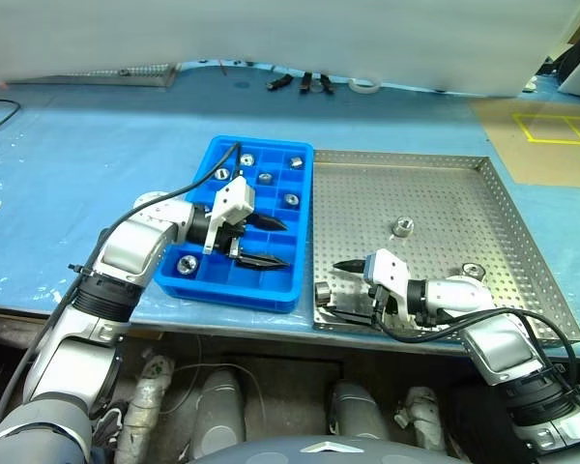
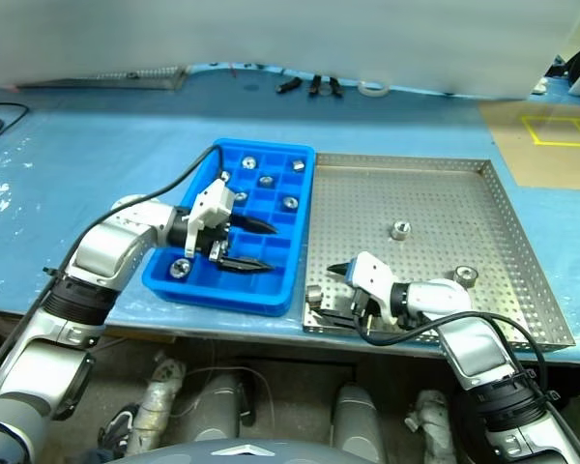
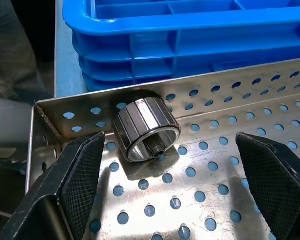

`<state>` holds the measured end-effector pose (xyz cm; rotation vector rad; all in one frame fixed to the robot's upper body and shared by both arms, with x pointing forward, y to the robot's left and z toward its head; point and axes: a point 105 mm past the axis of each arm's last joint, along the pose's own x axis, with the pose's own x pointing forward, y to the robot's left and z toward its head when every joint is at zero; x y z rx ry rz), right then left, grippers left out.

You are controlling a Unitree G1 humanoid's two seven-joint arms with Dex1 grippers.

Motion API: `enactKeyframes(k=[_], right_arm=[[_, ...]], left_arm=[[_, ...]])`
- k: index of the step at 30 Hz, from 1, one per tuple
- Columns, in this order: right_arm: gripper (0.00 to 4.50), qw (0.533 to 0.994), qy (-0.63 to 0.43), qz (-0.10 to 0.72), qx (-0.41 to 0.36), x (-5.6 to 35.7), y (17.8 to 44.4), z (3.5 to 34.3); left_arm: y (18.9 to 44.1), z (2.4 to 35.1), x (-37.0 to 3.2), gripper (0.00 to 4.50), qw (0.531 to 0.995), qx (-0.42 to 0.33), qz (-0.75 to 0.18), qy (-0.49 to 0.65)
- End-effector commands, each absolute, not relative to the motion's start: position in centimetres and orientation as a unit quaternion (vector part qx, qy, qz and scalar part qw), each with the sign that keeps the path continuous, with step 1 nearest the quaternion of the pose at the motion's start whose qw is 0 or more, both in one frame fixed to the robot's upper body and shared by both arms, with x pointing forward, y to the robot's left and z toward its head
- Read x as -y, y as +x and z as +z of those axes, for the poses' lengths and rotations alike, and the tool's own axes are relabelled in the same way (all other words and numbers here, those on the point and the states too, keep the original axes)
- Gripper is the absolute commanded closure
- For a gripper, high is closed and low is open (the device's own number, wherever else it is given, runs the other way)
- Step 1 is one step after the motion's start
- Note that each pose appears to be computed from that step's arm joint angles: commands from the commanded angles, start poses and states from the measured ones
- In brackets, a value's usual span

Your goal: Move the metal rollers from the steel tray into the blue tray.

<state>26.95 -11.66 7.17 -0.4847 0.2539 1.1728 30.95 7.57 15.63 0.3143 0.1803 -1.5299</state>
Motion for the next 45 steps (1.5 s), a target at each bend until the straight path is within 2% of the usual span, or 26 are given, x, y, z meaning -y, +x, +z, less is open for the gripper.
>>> enactKeyframes(k=[1, 10, 13, 19, 20, 28, 35, 41, 45], right_arm=[[0.05, 0.781, -0.259, 0.554, -0.13, 10.7, 27.0, 6.5], [0.05, 0.772, -0.262, 0.562, -0.136, 9.9, 27.6, 7.3], [0.69, 0.771, -0.264, 0.562, -0.138, 9.9, 27.7, 7.4], [2.65, 0.771, -0.269, 0.562, -0.135, 9.8, 27.7, 7.8], [2.86, 0.771, -0.269, 0.562, -0.135, 9.8, 27.7, 7.8], [2.86, 0.794, -0.275, 0.53, -0.114, 10.8, 28.7, 9.6], [2.86, 0.813, -0.262, 0.516, -0.059, 10.9, 29.4, 14.3], [2.86, 0.816, -0.271, 0.51, -0.007, 9.0, 30.9, 16.1], [2.86, 0.824, -0.258, 0.505, 0.016, 7.3, 32.7, 17.1]], left_arm=[[31.1, 16.6, -7.3, 0.53, 0.706, -0.063, -0.689, 0.153], [31.1, 16.6, -7.1, 0.53, 0.71, -0.064, -0.684, 0.152], [31.1, 16.5, -7.0, 0.53, 0.712, -0.065, -0.683, 0.153], [31.2, 16.5, -6.9, 0.53, 0.714, -0.065, -0.681, 0.153], [31.2, 16.5, -6.9, 0.53, 0.714, -0.065, -0.68, 0.153], [31.4, 17.2, -7.1, 0.53, 0.721, -0.056, -0.674, 0.15], [31.7, 19.2, -8.5, 0.53, 0.741, -0.026, -0.654, 0.147], [32.9, 20.3, -10.7, 0.53, 0.799, 0.004, -0.584, 0.142], [33.3, 19.9, -13.3, 0.53, 0.85, 0.003, -0.509, 0.134]])
